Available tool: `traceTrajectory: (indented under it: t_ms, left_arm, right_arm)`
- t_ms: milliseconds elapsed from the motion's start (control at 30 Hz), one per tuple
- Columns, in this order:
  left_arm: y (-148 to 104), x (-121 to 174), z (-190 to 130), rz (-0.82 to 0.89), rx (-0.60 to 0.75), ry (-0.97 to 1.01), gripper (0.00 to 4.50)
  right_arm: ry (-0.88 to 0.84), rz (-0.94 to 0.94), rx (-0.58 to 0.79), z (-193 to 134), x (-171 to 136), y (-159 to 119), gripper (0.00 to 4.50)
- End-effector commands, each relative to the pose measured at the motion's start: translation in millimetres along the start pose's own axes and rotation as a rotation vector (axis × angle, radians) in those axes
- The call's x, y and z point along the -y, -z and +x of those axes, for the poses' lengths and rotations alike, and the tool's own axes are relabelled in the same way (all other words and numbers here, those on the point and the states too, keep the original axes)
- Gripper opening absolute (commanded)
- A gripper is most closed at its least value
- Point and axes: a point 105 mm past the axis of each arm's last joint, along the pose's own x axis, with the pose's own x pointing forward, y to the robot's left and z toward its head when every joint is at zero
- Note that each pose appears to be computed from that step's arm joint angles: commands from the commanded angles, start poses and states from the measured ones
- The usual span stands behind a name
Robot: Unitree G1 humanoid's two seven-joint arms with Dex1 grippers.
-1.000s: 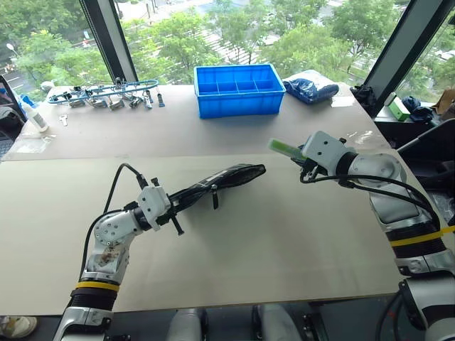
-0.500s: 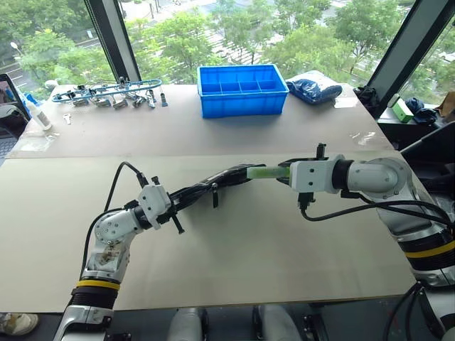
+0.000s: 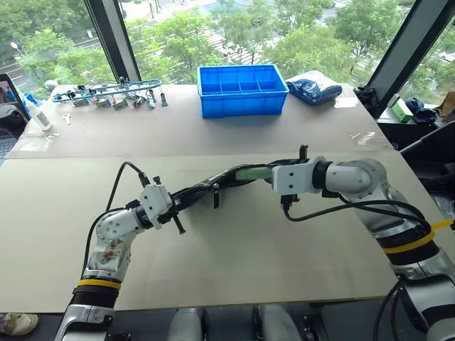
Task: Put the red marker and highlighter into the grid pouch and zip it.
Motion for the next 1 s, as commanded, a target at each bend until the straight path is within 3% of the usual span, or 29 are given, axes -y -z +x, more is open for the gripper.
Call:
traceTrajectory:
  t_ms: [33,400,633,667,733,767,800,1000]
  left_arm:
    - [-8,-2,3,0.016,0.028,0.007,0.0]
    - [-9,-2,5,0.014,0.034,0.012,0.0]
    - [-9,-2,5,0.015,0.039,0.002,0.0]
    - [-9,-2,5,0.016,0.038,0.001,0.0]
    - [-9,-1,4,0.015,0.037,-0.002,0.0]
    - [-9,-1,3,0.015,0.036,-0.003,0.0]
    - [-9,-1,3,0.015,0.035,-0.004,0.0]
    - [-9,-2,3,0.016,0.034,-0.009,0.0]
  right_arm:
    - [0.023,-0.092,0.03,3,9,-13,1.04]
    - [-0.046,-0.247,0.152,32,-9,-44,1.04]
    - [0.0,-0.168,0.198,42,-2,-46,1.04]
    - [0.006,-0.146,0.192,41,1,-43,2.04]
    - [0.043,-0.101,0.169,37,12,-37,2.22]
    - [0.063,-0.086,0.156,36,17,-34,2.86]
    - [0.081,-0.06,0.16,32,24,-32,3.1]
    - [0.182,0.215,0.274,-9,60,-22,3.1]
